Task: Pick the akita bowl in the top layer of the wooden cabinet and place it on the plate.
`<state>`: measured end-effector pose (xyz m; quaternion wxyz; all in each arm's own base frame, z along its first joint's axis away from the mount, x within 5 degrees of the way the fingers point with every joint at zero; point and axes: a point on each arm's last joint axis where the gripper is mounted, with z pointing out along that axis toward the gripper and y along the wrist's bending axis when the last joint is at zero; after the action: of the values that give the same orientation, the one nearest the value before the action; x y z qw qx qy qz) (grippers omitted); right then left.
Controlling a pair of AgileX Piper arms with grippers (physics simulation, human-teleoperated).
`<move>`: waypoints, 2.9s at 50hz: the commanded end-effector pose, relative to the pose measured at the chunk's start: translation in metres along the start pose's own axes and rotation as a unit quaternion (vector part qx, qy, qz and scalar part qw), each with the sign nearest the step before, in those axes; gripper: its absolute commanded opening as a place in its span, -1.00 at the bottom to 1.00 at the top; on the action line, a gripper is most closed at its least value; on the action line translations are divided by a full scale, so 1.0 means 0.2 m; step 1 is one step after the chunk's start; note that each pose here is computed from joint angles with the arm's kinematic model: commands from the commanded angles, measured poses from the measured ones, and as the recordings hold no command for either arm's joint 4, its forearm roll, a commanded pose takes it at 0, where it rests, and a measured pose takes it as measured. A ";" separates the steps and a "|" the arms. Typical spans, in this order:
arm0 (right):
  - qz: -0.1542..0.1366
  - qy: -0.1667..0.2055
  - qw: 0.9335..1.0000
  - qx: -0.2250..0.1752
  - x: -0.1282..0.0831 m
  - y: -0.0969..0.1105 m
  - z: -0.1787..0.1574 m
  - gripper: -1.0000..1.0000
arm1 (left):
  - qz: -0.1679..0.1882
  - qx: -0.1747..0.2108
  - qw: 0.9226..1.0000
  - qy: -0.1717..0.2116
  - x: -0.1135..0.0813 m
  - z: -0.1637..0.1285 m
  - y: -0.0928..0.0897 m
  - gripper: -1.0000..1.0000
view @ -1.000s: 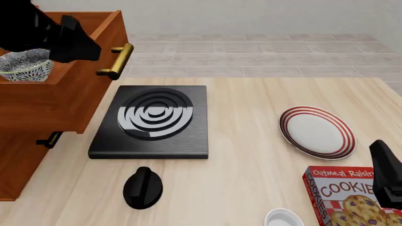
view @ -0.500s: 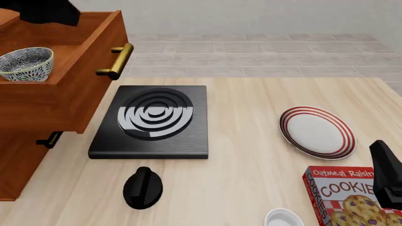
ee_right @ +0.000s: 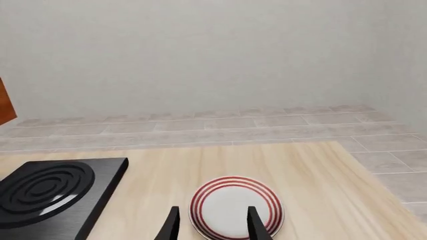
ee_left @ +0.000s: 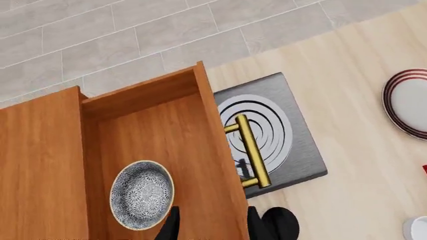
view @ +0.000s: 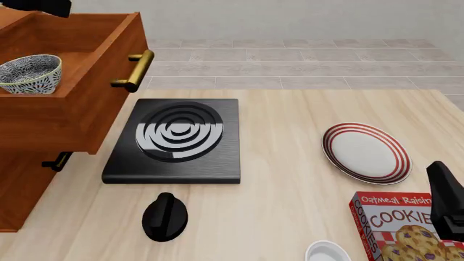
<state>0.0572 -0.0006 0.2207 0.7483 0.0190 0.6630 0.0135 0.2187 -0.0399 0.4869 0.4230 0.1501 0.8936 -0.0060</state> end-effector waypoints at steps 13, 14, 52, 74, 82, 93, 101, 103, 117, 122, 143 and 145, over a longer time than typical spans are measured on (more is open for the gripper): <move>0.001 0.001 1.000 0.000 0.00 0.00 0.01 1.00 | -0.027 -0.036 0.998 0.043 0.01 0.14 0.14 1.00; 0.001 0.001 1.000 0.000 0.00 0.00 0.01 1.00 | -0.027 -0.038 0.998 0.044 0.01 0.14 0.15 1.00; 0.002 0.001 1.000 0.002 0.00 0.00 0.01 1.00 | -0.052 -0.053 0.994 0.077 0.07 0.36 0.24 1.00; 0.005 0.002 1.000 0.002 0.01 0.00 -0.01 1.00 | -0.057 -0.058 0.992 0.095 0.15 0.49 0.28 1.00; 0.004 0.001 1.000 0.002 0.01 0.00 -0.01 1.00 | -0.060 -0.061 0.991 0.100 0.17 0.52 0.30 1.00; 0.001 0.002 1.000 0.001 0.00 0.00 0.00 1.00 | -0.066 -0.064 0.990 0.107 0.21 0.58 0.31 1.00; -0.001 0.002 1.000 0.001 0.00 0.00 0.01 1.00 | -0.069 -0.059 0.990 0.111 0.23 0.61 0.29 1.00; -0.001 0.002 1.000 0.001 0.00 0.00 0.01 1.00 | -0.069 -0.059 0.989 0.113 0.24 0.62 0.29 1.00; -0.002 0.003 1.000 0.000 0.00 0.00 0.01 1.00 | -0.074 -0.055 0.988 0.122 0.29 0.67 0.28 1.00; -0.002 0.003 1.000 0.000 0.00 0.00 0.01 1.00 | -0.074 -0.055 0.988 0.123 0.30 0.68 0.28 1.00; -0.002 0.003 1.000 0.000 0.00 0.00 0.01 1.00 | -0.080 -0.054 0.987 0.130 0.35 0.72 0.27 1.00; -0.002 0.002 1.000 0.000 0.00 0.00 0.01 1.00 | -0.080 -0.054 0.987 0.131 0.35 0.72 0.27 1.00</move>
<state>0.0597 -0.0006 0.2208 0.7465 0.0178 0.6650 0.0120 0.3009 0.0107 0.3523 0.3113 0.0561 0.9482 0.0296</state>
